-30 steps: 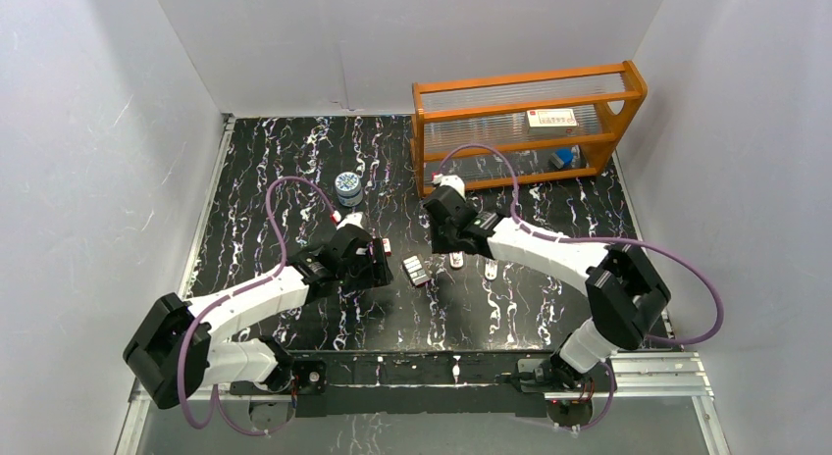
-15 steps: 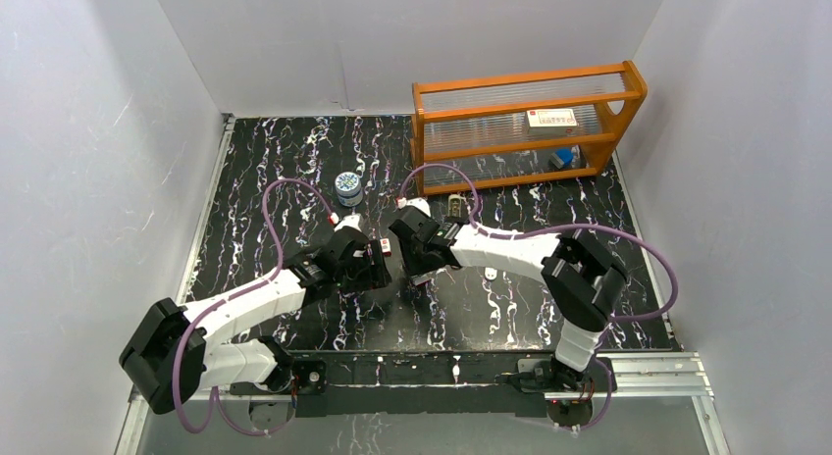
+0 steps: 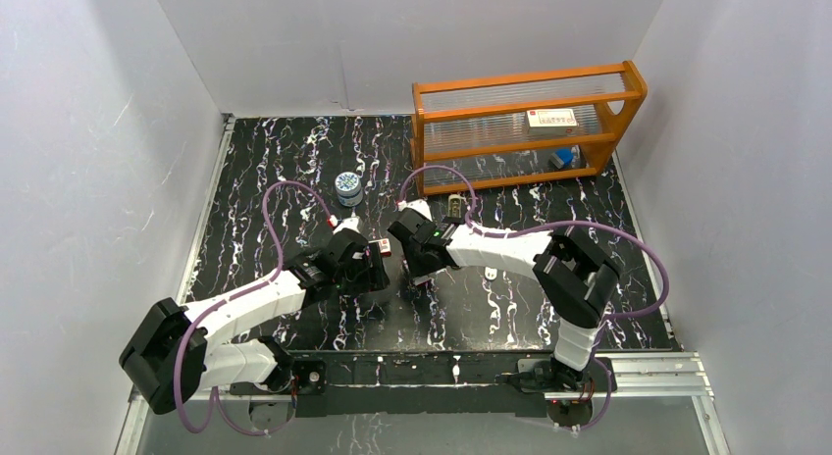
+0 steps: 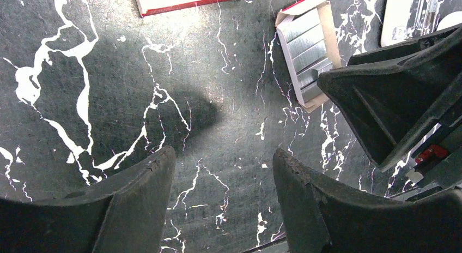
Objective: Load the staples into the stapler
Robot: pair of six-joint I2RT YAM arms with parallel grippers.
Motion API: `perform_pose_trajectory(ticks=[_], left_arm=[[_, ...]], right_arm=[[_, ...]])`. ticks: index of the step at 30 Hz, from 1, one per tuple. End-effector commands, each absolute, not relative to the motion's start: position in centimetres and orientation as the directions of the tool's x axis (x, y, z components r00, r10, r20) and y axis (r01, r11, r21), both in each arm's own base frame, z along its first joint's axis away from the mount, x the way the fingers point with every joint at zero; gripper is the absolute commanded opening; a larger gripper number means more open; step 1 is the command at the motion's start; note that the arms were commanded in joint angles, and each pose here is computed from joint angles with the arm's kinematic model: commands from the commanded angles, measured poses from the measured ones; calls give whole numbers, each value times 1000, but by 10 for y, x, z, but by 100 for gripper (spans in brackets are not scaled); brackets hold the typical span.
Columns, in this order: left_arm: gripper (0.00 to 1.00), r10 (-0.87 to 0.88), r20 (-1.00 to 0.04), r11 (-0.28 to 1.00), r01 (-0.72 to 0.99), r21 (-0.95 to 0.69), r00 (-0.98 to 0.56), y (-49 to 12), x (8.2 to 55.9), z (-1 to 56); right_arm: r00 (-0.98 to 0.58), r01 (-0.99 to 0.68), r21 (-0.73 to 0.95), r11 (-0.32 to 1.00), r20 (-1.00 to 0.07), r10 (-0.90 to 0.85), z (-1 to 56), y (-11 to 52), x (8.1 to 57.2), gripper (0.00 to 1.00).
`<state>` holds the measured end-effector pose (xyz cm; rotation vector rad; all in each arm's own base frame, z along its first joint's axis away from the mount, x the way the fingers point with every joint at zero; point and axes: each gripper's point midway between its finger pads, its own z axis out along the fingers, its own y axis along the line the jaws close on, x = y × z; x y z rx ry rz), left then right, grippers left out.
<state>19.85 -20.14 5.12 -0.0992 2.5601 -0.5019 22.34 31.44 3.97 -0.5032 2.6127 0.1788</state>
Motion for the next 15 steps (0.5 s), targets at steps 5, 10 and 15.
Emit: perform_pose_trajectory(ticks=[5, 10, 15], left_arm=[[63, -177, -508, 932, 21, -361, -843, -197, 203, 55], [63, -176, -507, 933, 21, -359, -844, -196, 203, 54], [63, -177, -508, 934, 20, -357, -843, -196, 204, 55]], right_arm=[[-785, -398, 13, 917, -522, -333, 45, 328, 240, 43], [-784, -409, 27, 912, -522, -336, 43, 331, 240, 43], [-782, -413, 32, 910, -524, -336, 44, 333, 240, 38]])
